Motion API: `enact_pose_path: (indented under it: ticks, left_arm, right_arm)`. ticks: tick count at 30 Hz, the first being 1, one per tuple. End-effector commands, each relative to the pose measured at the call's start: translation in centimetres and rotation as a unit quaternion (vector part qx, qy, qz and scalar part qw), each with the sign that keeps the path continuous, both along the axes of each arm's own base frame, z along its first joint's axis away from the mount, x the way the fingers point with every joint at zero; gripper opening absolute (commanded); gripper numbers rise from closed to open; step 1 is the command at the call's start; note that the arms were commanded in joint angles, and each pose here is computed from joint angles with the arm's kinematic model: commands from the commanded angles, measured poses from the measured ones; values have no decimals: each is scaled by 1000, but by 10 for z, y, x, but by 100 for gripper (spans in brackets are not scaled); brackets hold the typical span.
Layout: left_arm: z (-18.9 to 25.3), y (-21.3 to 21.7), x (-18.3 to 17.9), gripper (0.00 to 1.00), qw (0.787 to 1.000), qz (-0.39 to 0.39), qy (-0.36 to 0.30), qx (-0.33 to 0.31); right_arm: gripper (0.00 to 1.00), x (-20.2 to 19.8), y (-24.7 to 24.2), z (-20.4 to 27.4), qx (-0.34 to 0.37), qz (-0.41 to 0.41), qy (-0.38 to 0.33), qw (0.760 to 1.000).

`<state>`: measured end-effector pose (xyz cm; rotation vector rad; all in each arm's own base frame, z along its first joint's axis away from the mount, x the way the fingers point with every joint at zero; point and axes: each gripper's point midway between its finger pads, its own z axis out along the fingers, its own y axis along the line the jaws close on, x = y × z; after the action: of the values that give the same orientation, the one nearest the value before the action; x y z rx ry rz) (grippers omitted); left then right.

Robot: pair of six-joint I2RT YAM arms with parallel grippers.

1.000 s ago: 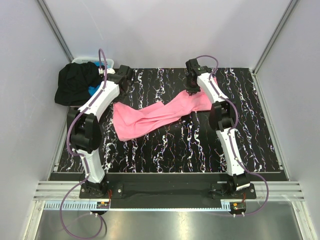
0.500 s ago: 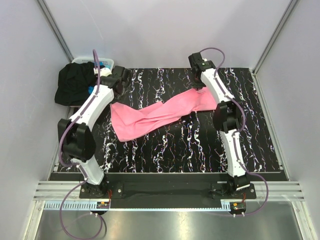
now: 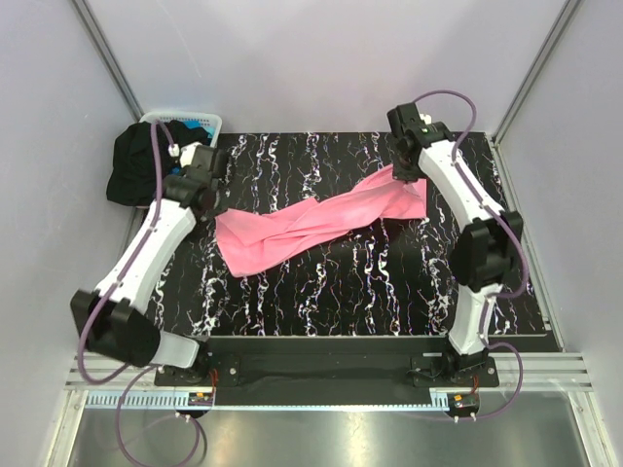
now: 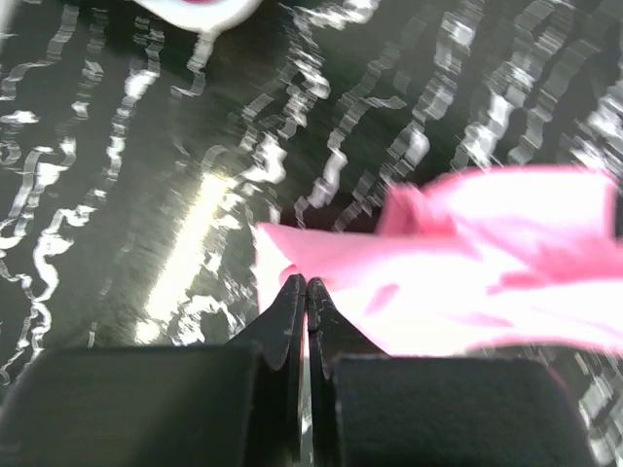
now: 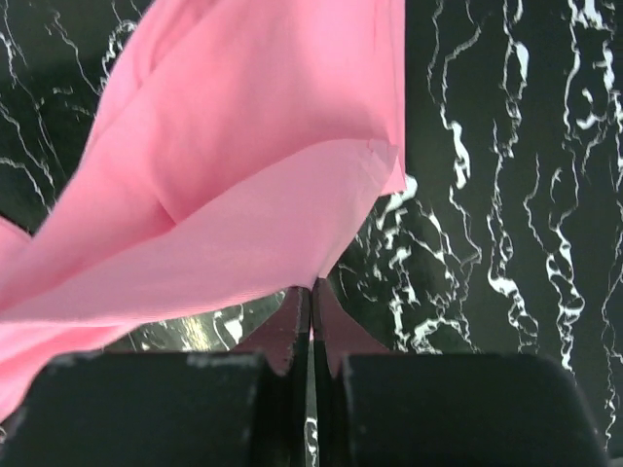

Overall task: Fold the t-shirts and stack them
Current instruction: Flatten the tshirt out

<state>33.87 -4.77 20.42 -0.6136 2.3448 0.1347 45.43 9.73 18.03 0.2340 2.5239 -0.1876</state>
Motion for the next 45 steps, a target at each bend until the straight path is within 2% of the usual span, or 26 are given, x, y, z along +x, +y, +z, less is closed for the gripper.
enact_pose_path:
  ticks: [1, 5, 8, 14, 19, 24, 27, 30, 36, 38, 43, 45]
  left_arm:
    - [35, -31, -8, 0, 991, -91, -60, -70]
    - [61, -56, -28, 0, 973, -158, -99, -136]
    - [75, -81, -41, 0, 951, -211, -111, -195]
    - [80, -98, -61, 0, 932, -237, -111, -249]
    - [100, -81, -73, 0, 936, -209, -157, -235]
    - [125, -34, -83, 0, 956, -120, -207, -169]
    - [150, -18, -91, 0, 953, -106, -243, -144]
    - [169, -16, -98, 0, 947, -120, -266, -136]
    - [218, -11, -120, 0, 923, -161, -331, -115]
    - [240, -12, -129, 0, 910, -184, -356, -107]
    - [286, -18, -155, 0, 870, -235, -421, -101]
    - [299, -17, -159, 0, 859, -242, -442, -93]
  right_arm:
    - [0, -21, -3, 45, 18, -13, -67, 998]
    - [0, -43, -10, 51, 23, -15, -71, 997]
    - [0, -55, -12, 54, 29, -14, -72, 997]
    - [0, -69, -15, 66, 34, -11, -81, 996]
    - [0, -86, -41, 110, 4, -40, -135, 990]
    - [0, -112, -72, 165, -28, -75, -210, 974]
    - [0, -133, -81, 199, -17, -78, -258, 963]
    - [0, -144, -79, 212, 4, -67, -277, 959]
    - [0, -174, -79, 248, 31, -23, -335, 942]
    - [0, -185, -72, 263, 49, 6, -352, 935]
    - [0, -213, -50, 305, 109, 88, -413, 900]
    - [0, -220, -47, 314, 121, 98, -424, 892]
